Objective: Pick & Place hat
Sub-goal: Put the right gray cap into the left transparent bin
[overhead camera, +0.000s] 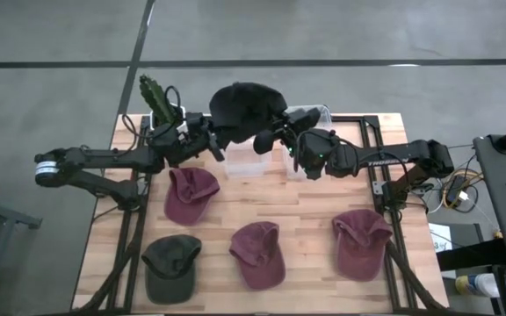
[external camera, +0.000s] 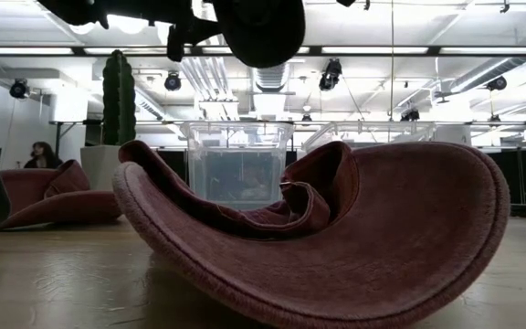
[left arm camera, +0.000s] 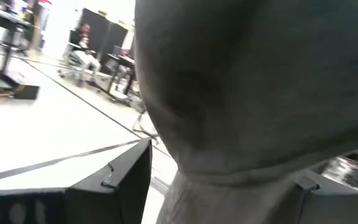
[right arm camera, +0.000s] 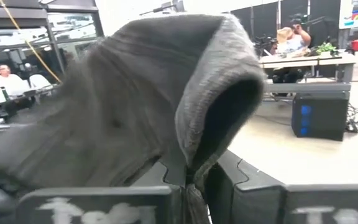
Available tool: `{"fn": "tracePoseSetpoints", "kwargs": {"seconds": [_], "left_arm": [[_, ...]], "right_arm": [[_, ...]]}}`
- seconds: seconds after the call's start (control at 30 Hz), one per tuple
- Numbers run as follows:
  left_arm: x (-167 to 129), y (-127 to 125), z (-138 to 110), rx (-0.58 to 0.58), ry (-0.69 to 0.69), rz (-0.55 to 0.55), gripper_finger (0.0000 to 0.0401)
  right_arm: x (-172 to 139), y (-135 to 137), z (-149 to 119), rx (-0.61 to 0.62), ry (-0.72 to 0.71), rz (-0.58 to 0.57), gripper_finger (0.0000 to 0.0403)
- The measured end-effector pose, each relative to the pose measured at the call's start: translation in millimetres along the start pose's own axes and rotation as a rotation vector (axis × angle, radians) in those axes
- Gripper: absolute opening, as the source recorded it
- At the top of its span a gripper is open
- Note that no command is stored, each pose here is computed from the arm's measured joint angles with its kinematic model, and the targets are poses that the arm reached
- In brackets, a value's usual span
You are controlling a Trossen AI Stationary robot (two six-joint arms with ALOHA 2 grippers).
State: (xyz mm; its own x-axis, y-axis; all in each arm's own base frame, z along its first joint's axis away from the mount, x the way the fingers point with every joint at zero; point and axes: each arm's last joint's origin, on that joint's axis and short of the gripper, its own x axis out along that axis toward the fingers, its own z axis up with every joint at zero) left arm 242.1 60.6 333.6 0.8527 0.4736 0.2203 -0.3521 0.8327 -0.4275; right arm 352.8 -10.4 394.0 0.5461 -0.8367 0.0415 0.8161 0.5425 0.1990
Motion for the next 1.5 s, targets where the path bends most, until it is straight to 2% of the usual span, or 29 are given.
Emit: {"fn": "tracePoseSetpoints", "kwargs": {"seconds": [0.13, 0.3, 0.43, 0.57, 0.77, 1.2, 1.33, 1.5], "left_arm": [[0, 1, 1, 0.0, -0.018, 0.043, 0.0233], [0, 0, 4, -0.02, -0.054, 0.033, 0.0226], [0, 1, 4, -0.039, -0.057, 0.037, 0.0204], [0, 1, 4, -0.04, -0.058, 0.037, 0.0147], [0, 1, 4, -0.04, -0.057, 0.041, 0.0019], [0, 3, 4, -0.048, -0.085, 0.115, 0.0009], [0, 4, 5, -0.05, -0.099, 0.153, 0.0009], [-1, 5, 6, -0.085, -0.124, 0.189, 0.0007]], "right_arm": [[-5, 4, -1, -0.001, 0.004, 0.018, 0.0028], [-7, 5, -2, -0.009, 0.01, 0.024, 0.0028], [-8, 6, -2, 0.006, 0.014, 0.052, 0.0028], [-8, 7, -2, 0.012, 0.017, 0.073, 0.0028], [-10, 8, -3, -0.012, 0.017, 0.078, 0.0028], [-14, 5, 0, -0.161, 0.052, 0.162, 0.0032], [-19, -3, 1, -0.155, 0.108, 0.153, 0.0057], [-23, -11, 4, -0.154, 0.15, 0.14, 0.011]]}}
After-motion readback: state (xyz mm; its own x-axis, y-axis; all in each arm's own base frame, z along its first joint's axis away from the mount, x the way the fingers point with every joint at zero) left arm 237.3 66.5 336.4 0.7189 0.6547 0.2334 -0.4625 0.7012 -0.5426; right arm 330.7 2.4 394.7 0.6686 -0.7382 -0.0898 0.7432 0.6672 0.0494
